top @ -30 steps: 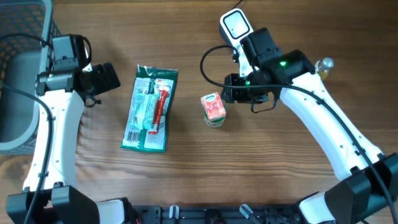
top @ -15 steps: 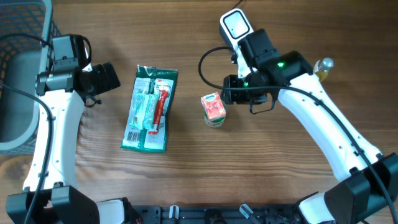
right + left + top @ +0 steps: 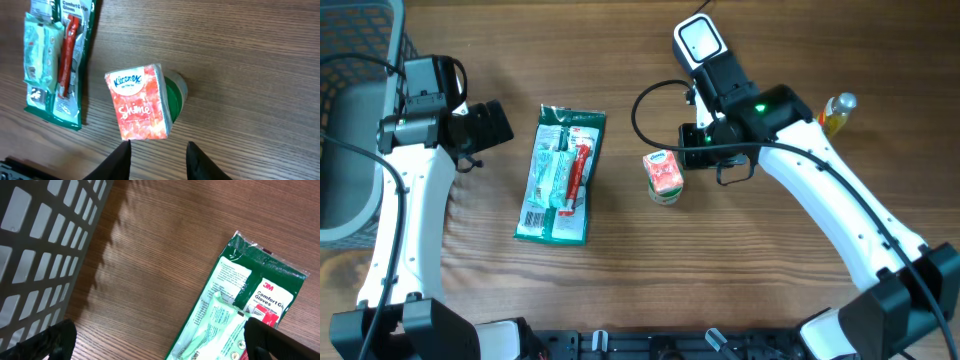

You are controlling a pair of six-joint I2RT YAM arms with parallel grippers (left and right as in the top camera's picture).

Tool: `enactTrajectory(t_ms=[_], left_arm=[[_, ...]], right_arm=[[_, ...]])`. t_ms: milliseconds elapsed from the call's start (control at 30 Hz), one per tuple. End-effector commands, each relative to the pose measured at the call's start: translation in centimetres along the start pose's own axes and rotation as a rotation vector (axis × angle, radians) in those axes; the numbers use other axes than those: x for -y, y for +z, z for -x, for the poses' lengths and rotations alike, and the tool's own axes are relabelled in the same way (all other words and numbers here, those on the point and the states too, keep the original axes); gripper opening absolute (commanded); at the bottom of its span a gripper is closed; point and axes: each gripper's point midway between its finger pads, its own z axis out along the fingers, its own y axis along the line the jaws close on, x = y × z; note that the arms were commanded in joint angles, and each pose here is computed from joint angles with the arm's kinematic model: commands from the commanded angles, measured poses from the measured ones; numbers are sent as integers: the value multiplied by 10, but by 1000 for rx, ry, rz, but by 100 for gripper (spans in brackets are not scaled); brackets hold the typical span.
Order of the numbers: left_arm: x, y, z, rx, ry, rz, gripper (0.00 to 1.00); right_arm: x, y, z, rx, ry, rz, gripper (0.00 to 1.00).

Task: Scan the item barcode
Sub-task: 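Move the right gripper to the tissue pack on the jar and grasp it, then lift the tissue pack off the jar with the right gripper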

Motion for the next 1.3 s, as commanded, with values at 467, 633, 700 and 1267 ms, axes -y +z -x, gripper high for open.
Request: enactTrajectory(t_ms=[467, 633, 700, 1267], left_arm=[[-2, 1, 1, 1, -12, 10, 100], [-2, 1, 1, 1, -12, 10, 100], [-2, 1, 1, 1, -12, 10, 100], [-2, 1, 1, 1, -12, 10, 100]], right_arm=[[-1, 62, -15, -46, -37, 84, 34], [-3, 65, -15, -40, -42, 104, 33], [-3, 66, -15, -39, -43, 105, 33], [4, 88, -23, -105, -10, 77, 4]])
